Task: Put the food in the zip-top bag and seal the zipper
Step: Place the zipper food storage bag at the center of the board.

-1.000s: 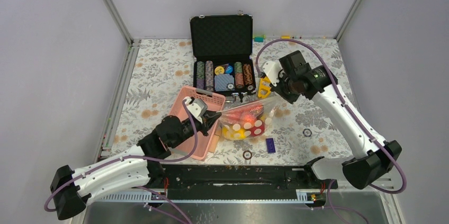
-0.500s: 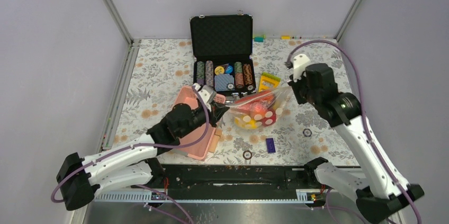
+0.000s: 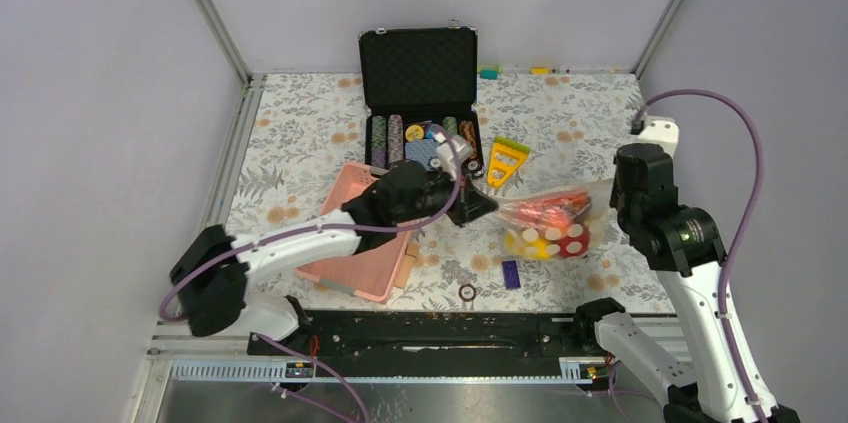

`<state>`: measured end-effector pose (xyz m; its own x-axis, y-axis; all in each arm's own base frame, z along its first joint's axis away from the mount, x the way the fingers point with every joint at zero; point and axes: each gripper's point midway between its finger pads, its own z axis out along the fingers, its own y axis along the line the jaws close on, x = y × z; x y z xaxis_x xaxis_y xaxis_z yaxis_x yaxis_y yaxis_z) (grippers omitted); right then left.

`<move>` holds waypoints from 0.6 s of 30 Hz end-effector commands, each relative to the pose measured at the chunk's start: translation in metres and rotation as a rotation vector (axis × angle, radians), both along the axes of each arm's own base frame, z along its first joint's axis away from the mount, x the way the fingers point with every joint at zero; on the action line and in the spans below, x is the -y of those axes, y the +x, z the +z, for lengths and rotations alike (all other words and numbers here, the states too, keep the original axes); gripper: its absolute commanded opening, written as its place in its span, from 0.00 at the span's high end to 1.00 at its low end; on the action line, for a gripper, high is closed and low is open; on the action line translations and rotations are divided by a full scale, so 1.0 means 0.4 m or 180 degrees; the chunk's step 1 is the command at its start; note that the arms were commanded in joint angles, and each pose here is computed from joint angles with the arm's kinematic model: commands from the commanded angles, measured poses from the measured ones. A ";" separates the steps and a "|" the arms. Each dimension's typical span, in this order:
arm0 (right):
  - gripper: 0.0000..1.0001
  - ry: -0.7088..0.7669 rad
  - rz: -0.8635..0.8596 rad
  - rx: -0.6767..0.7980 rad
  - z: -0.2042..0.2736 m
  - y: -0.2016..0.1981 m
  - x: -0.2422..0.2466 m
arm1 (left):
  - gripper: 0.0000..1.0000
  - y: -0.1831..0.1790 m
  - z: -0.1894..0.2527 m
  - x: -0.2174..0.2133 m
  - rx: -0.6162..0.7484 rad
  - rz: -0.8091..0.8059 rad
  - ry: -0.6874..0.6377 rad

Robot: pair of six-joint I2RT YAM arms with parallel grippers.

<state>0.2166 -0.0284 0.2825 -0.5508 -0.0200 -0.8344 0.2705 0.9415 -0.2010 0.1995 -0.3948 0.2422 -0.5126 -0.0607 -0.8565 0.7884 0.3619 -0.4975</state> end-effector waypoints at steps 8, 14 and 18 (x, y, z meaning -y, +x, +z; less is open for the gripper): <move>1.00 -0.0140 -0.1186 -0.0249 -0.106 0.052 0.171 | 0.04 0.056 -0.043 0.125 -0.0345 0.0069 0.0409; 0.96 0.0072 -0.1483 -0.0237 -0.140 0.173 0.236 | 0.01 0.090 -0.001 0.039 -0.0078 0.0528 0.0562; 0.93 0.0140 -0.1663 -0.0340 -0.165 0.244 0.275 | 0.01 0.114 0.012 -0.082 0.0035 0.1113 0.0735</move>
<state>0.2732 -0.1260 0.1996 -0.6690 0.2637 -0.6950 0.6125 0.7252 -0.3145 0.2265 -0.4089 0.2066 -0.5922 0.0654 -0.8032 0.6763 0.5823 -0.4512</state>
